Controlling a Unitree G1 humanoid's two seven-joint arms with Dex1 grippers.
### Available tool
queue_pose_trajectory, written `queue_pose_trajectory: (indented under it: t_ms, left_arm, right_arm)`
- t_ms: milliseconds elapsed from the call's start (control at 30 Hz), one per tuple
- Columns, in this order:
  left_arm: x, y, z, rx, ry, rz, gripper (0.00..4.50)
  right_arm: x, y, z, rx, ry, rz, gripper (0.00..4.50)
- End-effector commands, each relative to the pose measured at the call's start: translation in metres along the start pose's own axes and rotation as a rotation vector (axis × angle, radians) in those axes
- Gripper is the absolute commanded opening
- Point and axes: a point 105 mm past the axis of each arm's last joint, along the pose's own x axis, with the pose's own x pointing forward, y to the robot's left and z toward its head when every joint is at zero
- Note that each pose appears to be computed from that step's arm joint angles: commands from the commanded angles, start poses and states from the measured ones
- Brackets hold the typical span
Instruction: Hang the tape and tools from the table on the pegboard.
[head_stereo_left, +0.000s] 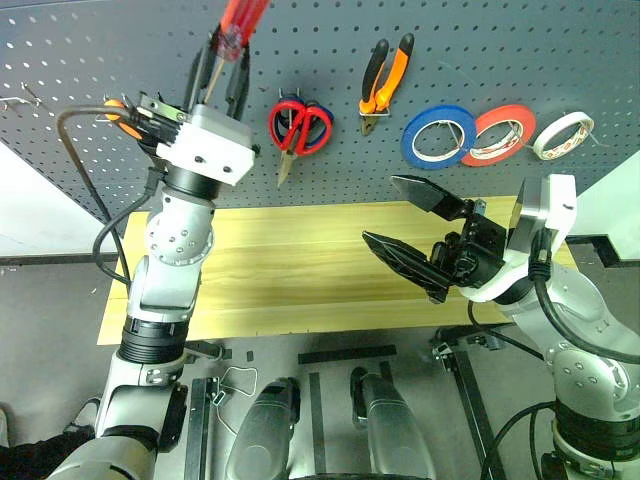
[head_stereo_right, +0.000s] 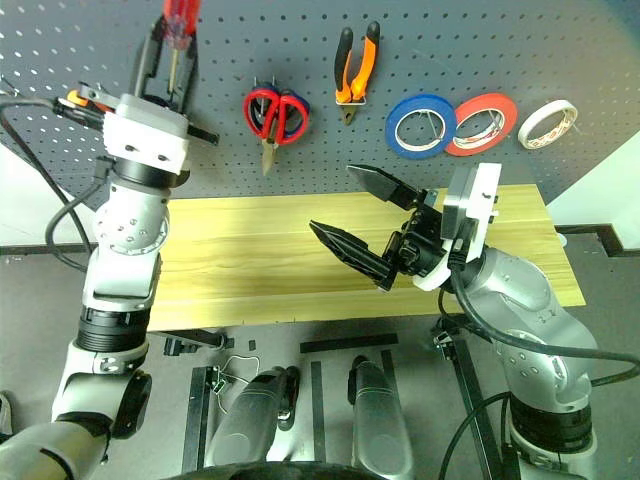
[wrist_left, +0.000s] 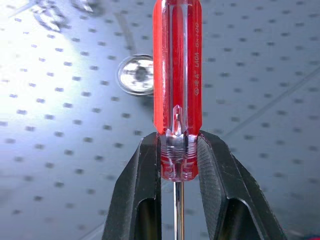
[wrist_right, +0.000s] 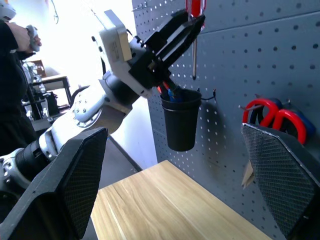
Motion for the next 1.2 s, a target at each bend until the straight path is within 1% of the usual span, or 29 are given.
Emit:
queue_pose_trajectory:
  t_ms: [33,167,400,733,967,1200]
  left_arm:
    - [0.004,0.017,-0.002,0.036,-0.005,0.074,0.65]
    - [0.004,0.025,-0.011,0.06,0.03,0.109,0.65]
    - [-0.009,0.032,-0.023,0.091,0.097,0.139,0.65]
    - [-0.027,0.029,-0.045,0.133,0.186,0.142,0.65]
    - [-0.039,0.029,-0.064,0.09,0.276,0.183,0.65]
    - [-0.039,0.029,-0.069,0.064,0.294,0.223,0.65]
  right_arm:
    - [0.001,0.006,0.011,-0.032,-0.027,0.036,4.5]
    - [0.005,0.011,0.021,-0.047,-0.04,0.065,4.5]
    - [0.008,0.013,0.03,-0.058,-0.039,0.083,4.5]
    - [0.013,0.018,0.045,-0.083,-0.054,0.112,4.5]
    - [0.015,0.022,0.053,-0.101,-0.055,0.121,4.5]
    - [0.015,0.023,0.055,-0.111,-0.046,0.119,4.5]
